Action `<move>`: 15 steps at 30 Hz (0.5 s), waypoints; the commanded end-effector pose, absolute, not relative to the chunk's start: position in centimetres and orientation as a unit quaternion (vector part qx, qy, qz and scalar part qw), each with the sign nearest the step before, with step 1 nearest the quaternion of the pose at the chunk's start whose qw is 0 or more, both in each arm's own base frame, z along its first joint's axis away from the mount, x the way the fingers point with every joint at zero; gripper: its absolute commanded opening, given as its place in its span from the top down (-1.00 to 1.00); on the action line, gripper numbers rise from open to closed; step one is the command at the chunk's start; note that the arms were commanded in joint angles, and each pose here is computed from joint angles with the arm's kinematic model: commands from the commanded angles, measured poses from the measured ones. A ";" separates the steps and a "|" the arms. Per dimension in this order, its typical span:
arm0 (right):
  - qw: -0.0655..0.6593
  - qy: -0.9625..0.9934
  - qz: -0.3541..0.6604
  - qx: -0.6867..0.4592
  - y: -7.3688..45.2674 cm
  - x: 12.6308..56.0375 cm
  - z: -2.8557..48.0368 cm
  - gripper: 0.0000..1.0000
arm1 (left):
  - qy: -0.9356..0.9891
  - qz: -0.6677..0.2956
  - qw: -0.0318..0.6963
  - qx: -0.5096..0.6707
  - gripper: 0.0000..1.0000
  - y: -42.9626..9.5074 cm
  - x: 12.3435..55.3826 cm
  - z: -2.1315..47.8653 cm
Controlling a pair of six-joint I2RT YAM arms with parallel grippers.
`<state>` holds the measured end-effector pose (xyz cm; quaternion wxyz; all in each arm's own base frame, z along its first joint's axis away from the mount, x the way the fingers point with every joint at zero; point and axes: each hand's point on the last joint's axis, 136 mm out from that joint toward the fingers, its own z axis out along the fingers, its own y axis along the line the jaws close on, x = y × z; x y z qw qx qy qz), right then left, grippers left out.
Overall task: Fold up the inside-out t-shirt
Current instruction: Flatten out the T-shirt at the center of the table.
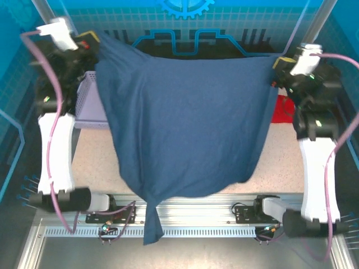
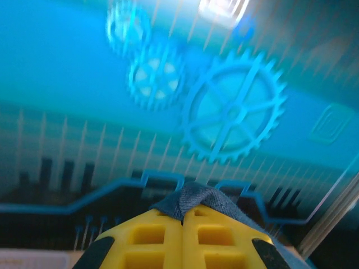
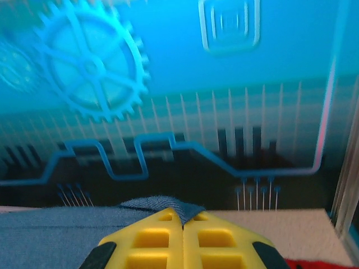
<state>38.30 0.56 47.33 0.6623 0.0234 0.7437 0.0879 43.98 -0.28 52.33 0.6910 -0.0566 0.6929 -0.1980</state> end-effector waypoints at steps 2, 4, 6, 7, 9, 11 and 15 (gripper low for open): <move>0.609 0.790 0.063 0.024 1.0 49.0 38.1 0.92 | 0.754 -0.177 0.628 -0.068 0.98 -0.4 55.0 41.6; 0.561 0.824 0.073 0.030 1.4 53.7 32.9 0.72 | 0.785 -0.179 0.587 -0.080 0.56 -0.5 59.4 36.7; 0.522 0.849 0.074 0.031 1.8 57.5 29.0 0.44 | 0.816 -0.181 0.540 -0.094 0.22 -0.8 63.2 32.5; 0.506 0.859 0.077 0.029 2.0 58.7 27.7 0.37 | 0.825 -0.183 0.526 -0.098 0.12 -0.9 64.3 31.6; 0.478 0.875 0.074 0.023 2.3 60.1 26.2 0.24 | 0.837 -0.189 0.503 -0.103 -0.09 -1.5 65.8 30.1; 0.449 0.891 0.074 0.016 2.7 59.6 25.2 0.20 | 0.841 -0.200 0.491 -0.111 -0.24 -2.2 65.6 30.2; 0.391 0.917 0.084 0.006 4.2 54.6 23.2 0.16 | 0.853 -0.216 0.459 -0.123 -0.36 -4.3 62.3 30.6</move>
